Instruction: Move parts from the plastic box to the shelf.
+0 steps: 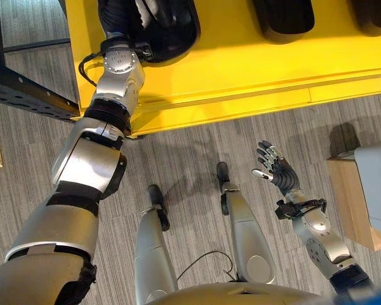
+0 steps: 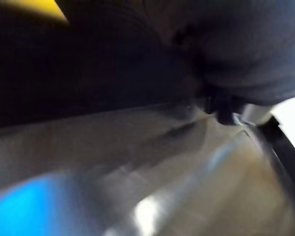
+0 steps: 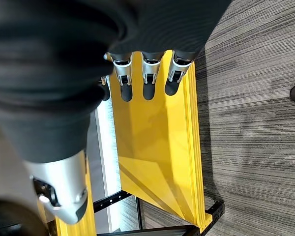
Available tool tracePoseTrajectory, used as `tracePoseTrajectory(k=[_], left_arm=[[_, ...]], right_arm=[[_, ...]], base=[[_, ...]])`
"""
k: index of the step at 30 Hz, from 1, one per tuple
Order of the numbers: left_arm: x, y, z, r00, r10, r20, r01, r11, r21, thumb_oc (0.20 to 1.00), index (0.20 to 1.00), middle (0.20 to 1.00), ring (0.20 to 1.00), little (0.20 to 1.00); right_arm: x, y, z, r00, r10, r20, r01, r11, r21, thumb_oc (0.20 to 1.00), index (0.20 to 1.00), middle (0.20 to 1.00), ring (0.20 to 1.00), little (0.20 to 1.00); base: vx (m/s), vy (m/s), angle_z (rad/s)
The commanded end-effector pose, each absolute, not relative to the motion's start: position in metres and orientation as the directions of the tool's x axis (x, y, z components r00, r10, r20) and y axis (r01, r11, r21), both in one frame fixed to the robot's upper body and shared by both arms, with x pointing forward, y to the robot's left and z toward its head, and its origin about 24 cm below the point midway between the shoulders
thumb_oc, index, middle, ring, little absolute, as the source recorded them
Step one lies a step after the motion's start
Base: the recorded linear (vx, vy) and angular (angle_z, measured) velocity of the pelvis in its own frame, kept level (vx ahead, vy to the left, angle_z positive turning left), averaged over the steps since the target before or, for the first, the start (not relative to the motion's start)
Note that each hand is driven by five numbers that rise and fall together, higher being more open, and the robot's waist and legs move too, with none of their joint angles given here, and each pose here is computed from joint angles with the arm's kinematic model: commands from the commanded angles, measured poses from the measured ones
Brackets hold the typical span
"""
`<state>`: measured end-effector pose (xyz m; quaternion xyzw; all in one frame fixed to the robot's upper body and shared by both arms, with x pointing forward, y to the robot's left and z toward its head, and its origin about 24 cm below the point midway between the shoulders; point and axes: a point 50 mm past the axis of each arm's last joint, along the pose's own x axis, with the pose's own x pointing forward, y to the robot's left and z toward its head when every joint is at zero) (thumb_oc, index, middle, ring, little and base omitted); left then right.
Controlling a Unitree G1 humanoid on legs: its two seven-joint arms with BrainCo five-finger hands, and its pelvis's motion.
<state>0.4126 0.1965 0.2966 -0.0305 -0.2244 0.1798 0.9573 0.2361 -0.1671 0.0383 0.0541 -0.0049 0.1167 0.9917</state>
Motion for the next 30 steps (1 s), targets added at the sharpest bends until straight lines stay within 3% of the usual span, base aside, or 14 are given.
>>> tracePoseTrajectory(k=[1,17,30], left_arm=[[0.405,0.208,0.331,0.764,0.393,0.511,-0.357,0.918,-0.172,1.000,1.000,1.000,1.000,1.000],[0.401,0.230,0.338,0.741,0.453,0.496,-0.409,0.890,-0.202,1.000,1.000,1.000,1.000,1.000],[0.387,0.264,0.352,0.676,0.470,0.567,-0.533,0.844,-0.063,1.000,1.000,1.000,1.000,1.000]], right_arm=[[0.234,-0.176,0.048,0.969,0.236,0.070,-0.242,0.965,0.098,1.000,1.000,1.000,1.000,1.000],[0.233,-0.182,0.046,0.971,0.235,0.048,-0.238,0.968,0.076,1.000,1.000,1.000,1.000,1.000],[0.231,-0.188,0.046,0.971,0.236,0.046,-0.239,0.969,0.070,1.000,1.000,1.000,1.000,1.000]], base=[[0.00,0.000,0.00],[0.00,0.000,0.00],[0.00,-0.005,0.02]])
